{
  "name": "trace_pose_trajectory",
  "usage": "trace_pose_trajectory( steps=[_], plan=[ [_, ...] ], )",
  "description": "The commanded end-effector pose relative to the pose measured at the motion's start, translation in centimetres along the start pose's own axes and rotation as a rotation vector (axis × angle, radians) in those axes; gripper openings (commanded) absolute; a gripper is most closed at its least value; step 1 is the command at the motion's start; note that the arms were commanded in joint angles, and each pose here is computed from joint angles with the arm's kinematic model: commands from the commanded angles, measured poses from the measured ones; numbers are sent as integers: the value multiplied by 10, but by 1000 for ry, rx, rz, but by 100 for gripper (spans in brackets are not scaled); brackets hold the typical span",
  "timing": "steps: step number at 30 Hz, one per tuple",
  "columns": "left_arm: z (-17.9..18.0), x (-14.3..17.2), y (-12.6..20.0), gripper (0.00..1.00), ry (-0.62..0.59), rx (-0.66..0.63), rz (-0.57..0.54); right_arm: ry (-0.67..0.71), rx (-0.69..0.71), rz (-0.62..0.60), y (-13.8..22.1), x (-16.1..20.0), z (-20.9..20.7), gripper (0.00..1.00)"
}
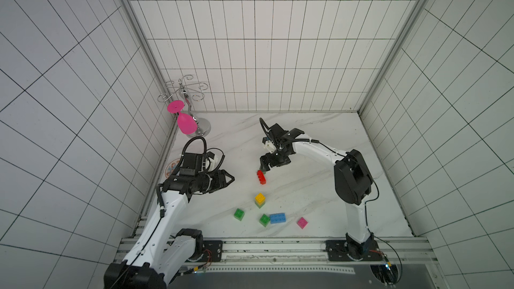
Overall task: Assemble the letter r with lego
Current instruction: Adjust the lego brick at the center of the board.
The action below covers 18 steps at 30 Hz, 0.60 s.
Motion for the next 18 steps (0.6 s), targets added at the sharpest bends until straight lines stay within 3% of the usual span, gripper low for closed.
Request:
trace_pose_trajectory(
  steps=[1,10,18],
  plan=[
    [-5,-4,8,59,-41,-1,-35,7,94,56,-12,-1,8,90],
    [-5,-4,8,60,-47,-5,-33,18,181,48,-36,-13,29,87],
    [-5,-4,8,64,-50,-5,-35,37,194,71,-56,-12,32,72]
  ],
)
Point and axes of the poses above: each gripper's point midway between its finger pads, its own y axis back along the fingers, its own z axis along the line the jaws close on, x = y × z, the point moved 10 cm from there along y, back along the fingers, and after that the axes turned 11 degrees about -y, right-handed, at the moved point
